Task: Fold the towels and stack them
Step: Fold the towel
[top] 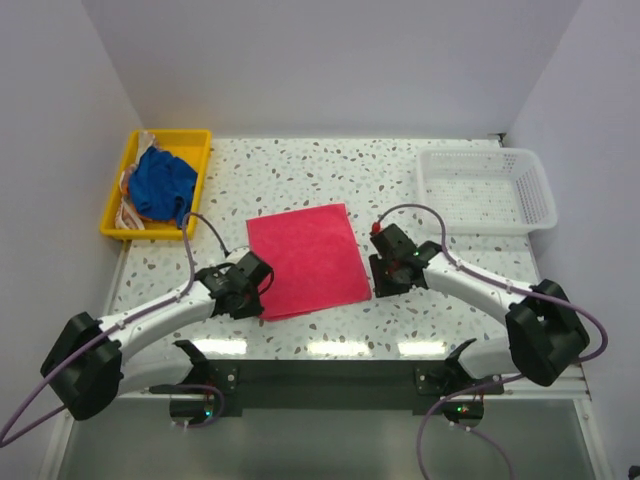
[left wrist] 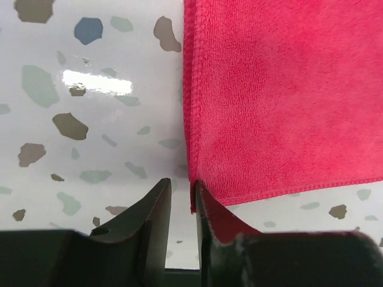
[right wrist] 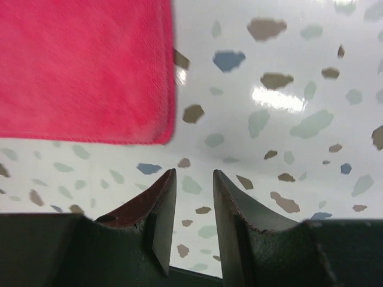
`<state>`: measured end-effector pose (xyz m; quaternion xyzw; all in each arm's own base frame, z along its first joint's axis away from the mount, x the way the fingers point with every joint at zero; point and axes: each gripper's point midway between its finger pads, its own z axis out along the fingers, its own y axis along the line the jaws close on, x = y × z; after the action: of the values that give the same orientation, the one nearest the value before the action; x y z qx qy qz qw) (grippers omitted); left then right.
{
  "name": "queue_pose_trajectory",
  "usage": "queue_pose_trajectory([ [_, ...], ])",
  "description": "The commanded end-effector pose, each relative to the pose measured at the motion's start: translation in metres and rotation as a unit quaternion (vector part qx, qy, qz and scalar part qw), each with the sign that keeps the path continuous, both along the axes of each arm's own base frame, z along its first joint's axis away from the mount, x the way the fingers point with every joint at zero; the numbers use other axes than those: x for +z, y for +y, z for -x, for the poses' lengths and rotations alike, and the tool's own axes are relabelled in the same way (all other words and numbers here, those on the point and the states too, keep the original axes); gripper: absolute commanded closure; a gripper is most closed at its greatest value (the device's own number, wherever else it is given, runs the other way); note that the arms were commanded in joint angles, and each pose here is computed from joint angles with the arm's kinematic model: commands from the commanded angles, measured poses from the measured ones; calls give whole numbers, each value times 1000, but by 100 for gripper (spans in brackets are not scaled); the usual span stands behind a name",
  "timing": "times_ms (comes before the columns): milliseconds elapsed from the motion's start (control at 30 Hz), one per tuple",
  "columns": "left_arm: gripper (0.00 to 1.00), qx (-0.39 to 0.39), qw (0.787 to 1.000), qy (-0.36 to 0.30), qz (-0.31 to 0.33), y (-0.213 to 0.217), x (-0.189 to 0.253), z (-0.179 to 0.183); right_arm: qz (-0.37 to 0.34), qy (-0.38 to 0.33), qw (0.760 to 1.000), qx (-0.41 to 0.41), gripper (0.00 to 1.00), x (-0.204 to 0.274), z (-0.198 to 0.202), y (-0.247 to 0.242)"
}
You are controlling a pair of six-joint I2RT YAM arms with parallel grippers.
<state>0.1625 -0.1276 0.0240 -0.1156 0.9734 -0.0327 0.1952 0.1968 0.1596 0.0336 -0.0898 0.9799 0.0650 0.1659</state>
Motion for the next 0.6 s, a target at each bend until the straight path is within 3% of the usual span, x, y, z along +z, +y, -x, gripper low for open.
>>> queue_pose_trajectory([
  [0, 71, 7, 1000, -20, -9, 6, 31, -7, -30, -76, 997, 15, 65, 48, -40, 23],
  [167, 66, 7, 998, -55, 2, -3, 64, -29, -58, -87, 993, 61, 68, 55, -66, 55],
  [267, 66, 0, 997, -72, 7, -10, 76, -40, -63, -78, 993, 68, 75, 44, -74, 66],
  [400, 70, -25, 996, -75, 32, -30, 73, -52, -67, -49, 993, 87, 80, 23, -72, 75],
  [567, 79, -48, 998, -20, 29, -40, 27, -44, -42, -14, 996, 82, 83, -5, -60, 65],
])
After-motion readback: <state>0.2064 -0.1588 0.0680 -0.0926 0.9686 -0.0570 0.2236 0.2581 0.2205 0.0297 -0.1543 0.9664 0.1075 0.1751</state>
